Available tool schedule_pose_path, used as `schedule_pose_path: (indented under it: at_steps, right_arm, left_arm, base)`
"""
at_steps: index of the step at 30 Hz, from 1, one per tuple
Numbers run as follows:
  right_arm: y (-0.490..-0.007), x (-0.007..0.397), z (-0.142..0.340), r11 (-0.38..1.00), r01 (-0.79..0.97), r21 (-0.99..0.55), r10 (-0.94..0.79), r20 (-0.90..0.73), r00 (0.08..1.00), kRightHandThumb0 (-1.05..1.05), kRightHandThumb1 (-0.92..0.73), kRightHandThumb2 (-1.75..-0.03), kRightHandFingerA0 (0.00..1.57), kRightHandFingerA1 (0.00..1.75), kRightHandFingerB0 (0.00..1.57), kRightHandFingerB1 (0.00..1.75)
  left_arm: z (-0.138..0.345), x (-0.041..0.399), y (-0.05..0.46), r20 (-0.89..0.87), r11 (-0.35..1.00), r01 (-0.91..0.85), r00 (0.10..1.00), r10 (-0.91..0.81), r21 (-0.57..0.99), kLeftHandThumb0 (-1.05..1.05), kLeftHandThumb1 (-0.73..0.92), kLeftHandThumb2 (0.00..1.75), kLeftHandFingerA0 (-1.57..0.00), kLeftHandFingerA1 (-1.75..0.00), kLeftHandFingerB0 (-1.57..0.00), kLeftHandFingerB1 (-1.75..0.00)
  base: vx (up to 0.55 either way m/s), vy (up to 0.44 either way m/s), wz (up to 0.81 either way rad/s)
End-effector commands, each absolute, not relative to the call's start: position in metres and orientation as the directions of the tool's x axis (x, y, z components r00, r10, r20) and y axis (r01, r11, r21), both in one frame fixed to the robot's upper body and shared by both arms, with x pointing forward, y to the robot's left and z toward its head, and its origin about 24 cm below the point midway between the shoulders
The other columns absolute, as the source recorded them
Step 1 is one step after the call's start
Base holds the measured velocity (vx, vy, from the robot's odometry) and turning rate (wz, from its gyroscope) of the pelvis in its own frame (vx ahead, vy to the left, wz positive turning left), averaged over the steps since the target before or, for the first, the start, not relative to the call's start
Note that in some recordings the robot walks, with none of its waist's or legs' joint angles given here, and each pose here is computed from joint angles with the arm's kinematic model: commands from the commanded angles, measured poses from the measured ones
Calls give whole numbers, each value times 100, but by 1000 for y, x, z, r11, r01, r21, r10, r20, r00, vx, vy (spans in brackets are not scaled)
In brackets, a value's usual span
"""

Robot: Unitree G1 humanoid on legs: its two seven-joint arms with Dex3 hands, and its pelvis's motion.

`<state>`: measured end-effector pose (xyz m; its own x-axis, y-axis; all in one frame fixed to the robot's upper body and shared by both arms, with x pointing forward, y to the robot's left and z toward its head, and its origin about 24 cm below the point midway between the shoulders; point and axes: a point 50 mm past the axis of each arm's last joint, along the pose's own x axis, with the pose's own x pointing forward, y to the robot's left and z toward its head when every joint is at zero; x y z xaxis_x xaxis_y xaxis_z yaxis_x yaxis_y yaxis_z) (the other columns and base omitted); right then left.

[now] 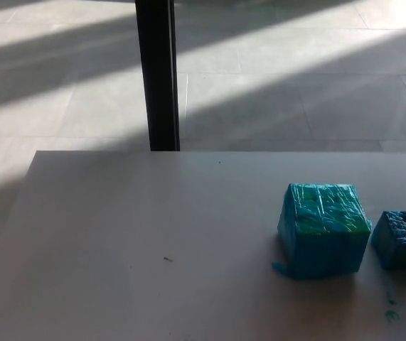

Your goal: The robot uses its right hand to pick up the small cube kept on the middle on the desk and place it on the bigger cube kept next to it

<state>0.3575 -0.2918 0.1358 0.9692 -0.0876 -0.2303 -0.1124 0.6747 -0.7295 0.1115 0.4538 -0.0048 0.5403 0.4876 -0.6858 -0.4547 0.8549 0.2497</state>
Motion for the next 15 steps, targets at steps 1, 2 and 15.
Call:
schedule_pose_path:
  at_steps: [1, 2, 15]
  right_arm:
    - [-293, 361, 136, 484, -230, -844, -94, -312, 945, -104, -52, -89, 0, 0, 0, 1]
    - [-293, 361, 135, 488, -234, -841, -92, -316, 944, -104, -52, -89, 0, 0, 0, 1]
    - [-291, 358, 102, 564, -264, -783, -89, -375, 923, -103, -59, -97, 0, 14, 0, 0]
  left_arm:
    - [-1, 109, 457, -684, 846, -476, 535, 496, 240, -94, 92, 73, -28, -49, -29, -37]
    - [-1, 109, 457, -683, 845, -474, 533, 499, 247, -94, 92, 73, -28, -49, -29, -37]
    - [-1, 109, 458, -682, 849, -456, 533, 501, 267, -89, 73, 118, -23, -54, -21, -47]
  base:
    - [0, 0, 0]
    - [0, 0, 0]
    - [0, 0, 0]
